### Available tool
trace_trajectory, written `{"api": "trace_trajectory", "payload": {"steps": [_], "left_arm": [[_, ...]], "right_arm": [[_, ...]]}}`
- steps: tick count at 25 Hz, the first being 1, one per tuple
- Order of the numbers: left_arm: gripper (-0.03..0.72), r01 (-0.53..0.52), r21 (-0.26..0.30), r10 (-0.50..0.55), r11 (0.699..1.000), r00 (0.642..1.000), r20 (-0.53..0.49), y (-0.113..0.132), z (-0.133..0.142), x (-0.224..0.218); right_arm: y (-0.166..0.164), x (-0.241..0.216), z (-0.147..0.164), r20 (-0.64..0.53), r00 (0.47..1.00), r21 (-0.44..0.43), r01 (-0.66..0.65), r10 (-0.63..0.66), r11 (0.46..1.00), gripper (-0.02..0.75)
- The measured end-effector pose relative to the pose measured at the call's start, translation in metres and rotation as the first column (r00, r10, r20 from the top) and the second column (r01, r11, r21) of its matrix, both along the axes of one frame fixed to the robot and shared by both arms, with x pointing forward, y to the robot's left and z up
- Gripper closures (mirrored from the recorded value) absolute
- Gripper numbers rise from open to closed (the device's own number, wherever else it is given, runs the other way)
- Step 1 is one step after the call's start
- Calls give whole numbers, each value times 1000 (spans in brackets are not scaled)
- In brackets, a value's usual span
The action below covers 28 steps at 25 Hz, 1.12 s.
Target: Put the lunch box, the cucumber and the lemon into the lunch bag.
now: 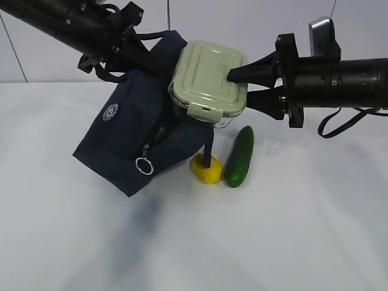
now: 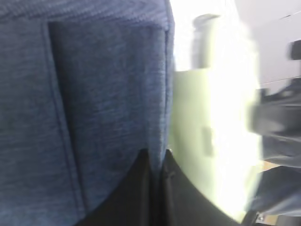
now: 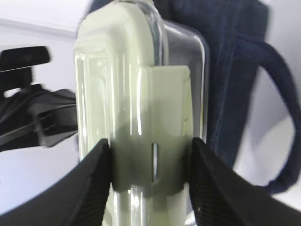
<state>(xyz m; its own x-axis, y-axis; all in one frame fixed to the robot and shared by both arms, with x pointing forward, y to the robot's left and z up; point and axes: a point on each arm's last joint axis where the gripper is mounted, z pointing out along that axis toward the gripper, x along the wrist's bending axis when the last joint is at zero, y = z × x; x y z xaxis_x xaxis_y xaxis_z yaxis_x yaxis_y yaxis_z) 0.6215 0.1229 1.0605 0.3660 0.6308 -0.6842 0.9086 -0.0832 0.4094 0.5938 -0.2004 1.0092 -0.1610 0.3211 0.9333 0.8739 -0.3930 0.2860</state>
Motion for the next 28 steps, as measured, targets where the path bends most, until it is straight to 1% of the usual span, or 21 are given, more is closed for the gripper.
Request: {"api": "trace_trajectory", "payload": {"steps": [4,6,10,14,16,20,24,28], "left_arm": [[697,2,-19,-3,1000,1000,-2,-2,0,0],[697,6,-39,-6,999,1000,0,-4,1,0],[697,27,-76,-26,997,1000,10,-16,4,-4],[697,34,-83,-31,996,999,29,-27,5,-7],[697,21,-94,-17,995,999,39,-30,6,-7],[697,-23,-121,29,992,998,47,-30,7,-2],[697,-57,-151,58,987,998,-2,-34,-8,6],[697,-75,-167,68,983,997,-47,-37,-23,12]], "right_arm": [[0,6,-15,-46,999,3,9,-9,1000,363],[0,7,-23,-69,998,2,9,-9,1000,363],[0,9,-30,-92,996,1,15,-15,1000,363],[7,14,-24,-76,997,9,1,0,1000,363],[15,16,-19,-55,998,8,-17,17,1000,363],[30,22,-13,-22,1000,-21,-20,20,1000,363],[34,26,-11,-11,1000,-47,-2,1,999,363],[37,29,-20,-27,1000,-65,-1,-1,998,363]]}}
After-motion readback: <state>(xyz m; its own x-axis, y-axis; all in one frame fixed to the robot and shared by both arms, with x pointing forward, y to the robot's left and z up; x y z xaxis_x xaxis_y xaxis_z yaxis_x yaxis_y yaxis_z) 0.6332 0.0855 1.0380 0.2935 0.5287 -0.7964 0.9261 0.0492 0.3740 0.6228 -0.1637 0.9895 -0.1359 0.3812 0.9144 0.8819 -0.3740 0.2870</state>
